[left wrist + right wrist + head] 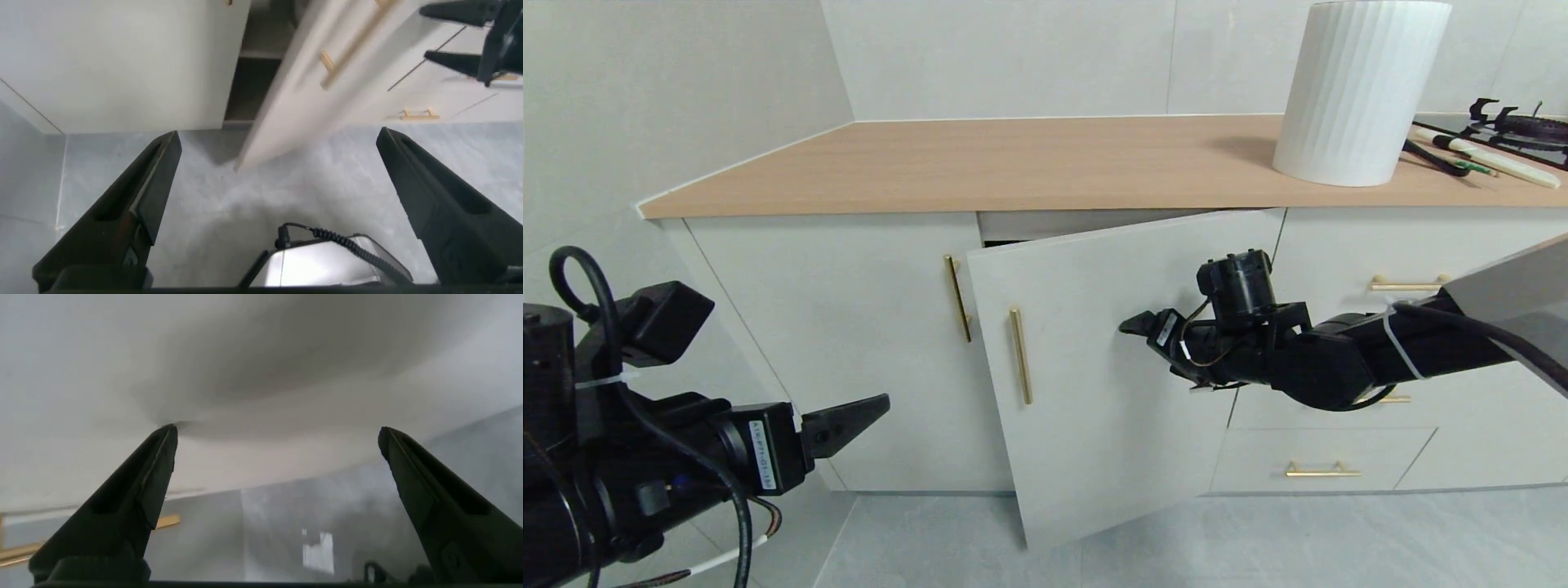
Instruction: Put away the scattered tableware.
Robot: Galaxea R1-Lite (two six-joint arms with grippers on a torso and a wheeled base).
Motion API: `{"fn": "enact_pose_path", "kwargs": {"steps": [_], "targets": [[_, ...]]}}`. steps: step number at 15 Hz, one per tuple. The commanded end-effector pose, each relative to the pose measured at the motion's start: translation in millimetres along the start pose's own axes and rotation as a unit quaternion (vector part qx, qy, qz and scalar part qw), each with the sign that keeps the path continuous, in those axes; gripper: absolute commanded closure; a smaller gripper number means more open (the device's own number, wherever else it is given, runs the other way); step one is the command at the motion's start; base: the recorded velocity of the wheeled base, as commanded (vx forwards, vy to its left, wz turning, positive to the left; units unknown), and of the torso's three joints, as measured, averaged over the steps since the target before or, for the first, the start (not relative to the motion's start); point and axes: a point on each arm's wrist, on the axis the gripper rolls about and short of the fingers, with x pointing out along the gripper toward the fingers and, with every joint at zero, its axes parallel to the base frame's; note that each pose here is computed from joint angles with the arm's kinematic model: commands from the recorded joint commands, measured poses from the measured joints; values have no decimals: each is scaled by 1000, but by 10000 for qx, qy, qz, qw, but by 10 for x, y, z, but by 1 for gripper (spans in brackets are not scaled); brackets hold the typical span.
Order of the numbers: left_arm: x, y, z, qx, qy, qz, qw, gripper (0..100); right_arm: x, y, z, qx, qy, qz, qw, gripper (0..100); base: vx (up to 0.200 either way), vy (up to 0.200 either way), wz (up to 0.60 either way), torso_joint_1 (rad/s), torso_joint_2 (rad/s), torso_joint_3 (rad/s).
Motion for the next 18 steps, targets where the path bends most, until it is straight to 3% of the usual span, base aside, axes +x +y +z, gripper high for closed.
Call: {"fn": "enact_pose_path", "kwargs": {"steps": [1,13,18], "targets": [[-5,1,-2,-2,-6,-8,10000,0,99,18,19,269,-167,-66,9995,0,0,0,0,0,0,0],[9,4,-18,4,40,1,10000,0,460,-104,248,693,-1268,-667,9873,0,0,0,0,0,0,0],[9,4,-18,4,40,1,10000,0,481,-131,306,747,-1387,-698,9850,0,0,0,0,0,0,0]]}}
